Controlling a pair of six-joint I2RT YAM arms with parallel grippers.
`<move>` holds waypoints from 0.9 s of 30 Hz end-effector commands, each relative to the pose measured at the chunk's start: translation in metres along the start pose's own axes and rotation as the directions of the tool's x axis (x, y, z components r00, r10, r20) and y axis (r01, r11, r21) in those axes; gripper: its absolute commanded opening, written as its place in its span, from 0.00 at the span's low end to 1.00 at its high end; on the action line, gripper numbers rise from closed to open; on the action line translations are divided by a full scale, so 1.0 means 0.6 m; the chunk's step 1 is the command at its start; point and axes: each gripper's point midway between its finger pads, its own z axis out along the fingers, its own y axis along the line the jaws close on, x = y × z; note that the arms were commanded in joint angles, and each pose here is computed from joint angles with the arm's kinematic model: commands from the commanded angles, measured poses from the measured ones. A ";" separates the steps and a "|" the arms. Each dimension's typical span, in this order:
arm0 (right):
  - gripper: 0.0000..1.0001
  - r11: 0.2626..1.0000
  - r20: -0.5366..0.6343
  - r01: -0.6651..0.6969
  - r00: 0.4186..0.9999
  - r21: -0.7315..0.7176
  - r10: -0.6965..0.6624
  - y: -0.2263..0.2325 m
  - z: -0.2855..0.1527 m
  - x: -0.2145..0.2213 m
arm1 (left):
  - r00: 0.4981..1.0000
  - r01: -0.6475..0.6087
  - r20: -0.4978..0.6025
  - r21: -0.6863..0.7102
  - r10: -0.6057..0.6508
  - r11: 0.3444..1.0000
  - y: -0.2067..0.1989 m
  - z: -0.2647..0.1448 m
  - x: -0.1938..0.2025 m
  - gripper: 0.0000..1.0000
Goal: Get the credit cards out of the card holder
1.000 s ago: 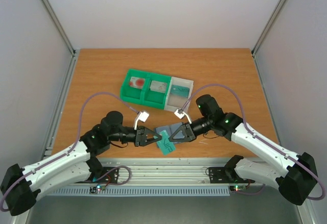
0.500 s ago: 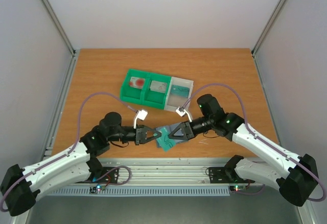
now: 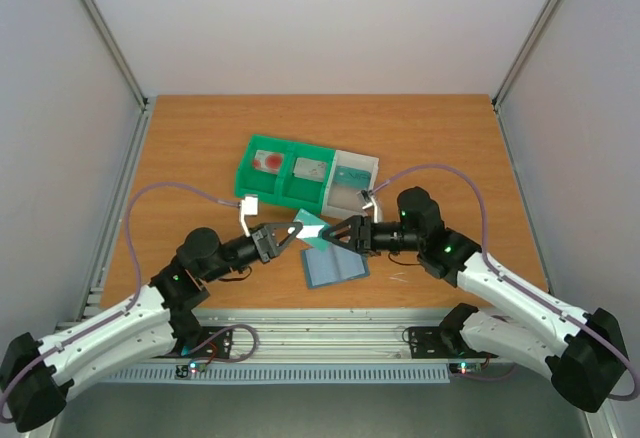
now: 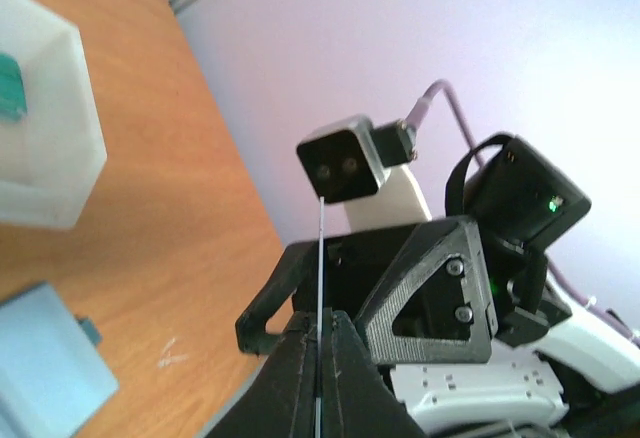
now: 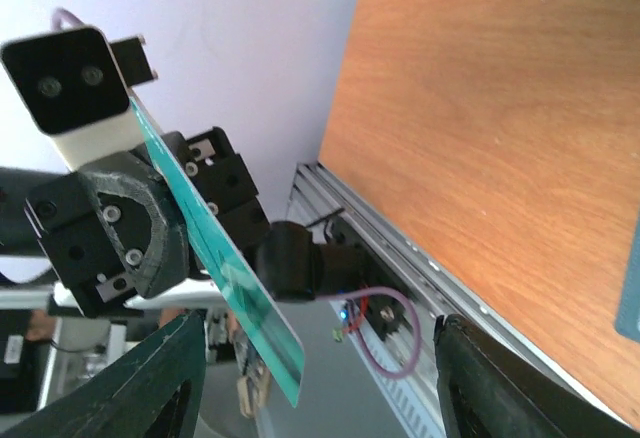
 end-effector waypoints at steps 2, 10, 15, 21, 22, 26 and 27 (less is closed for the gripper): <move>0.62 0.995 0.117 -0.020 0.993 -0.101 0.032 0.037 0.003 -0.047 | 0.980 0.018 0.198 0.058 -0.029 0.998 -0.025 0.001 -0.065 0.00; 0.47 0.989 0.203 -0.026 0.977 -0.145 0.056 0.056 -0.001 -0.070 | 0.938 0.112 0.319 0.093 -0.136 0.989 0.003 -0.006 -0.086 0.00; 0.47 0.991 0.214 -0.018 0.976 -0.135 0.047 0.059 0.011 -0.077 | 0.928 0.118 0.342 0.104 -0.146 0.988 0.004 -0.007 -0.092 0.00; 0.46 0.991 0.236 -0.018 0.971 -0.131 0.049 0.059 0.015 -0.082 | 0.916 0.145 0.360 0.110 -0.175 0.983 0.005 -0.007 -0.099 0.00; 0.46 0.991 0.236 -0.017 0.971 -0.131 0.047 0.060 0.015 -0.081 | 0.915 0.147 0.362 0.112 -0.178 0.983 0.005 -0.007 -0.100 0.00; 0.37 0.992 0.237 -0.012 0.971 -0.125 0.042 0.062 0.018 -0.080 | 0.908 0.153 0.377 0.112 -0.184 0.982 0.007 -0.009 -0.104 0.00; 0.35 0.992 0.235 -0.011 0.971 -0.127 0.041 0.063 0.019 -0.079 | 0.907 0.154 0.379 0.112 -0.185 0.982 0.006 -0.009 -0.105 0.00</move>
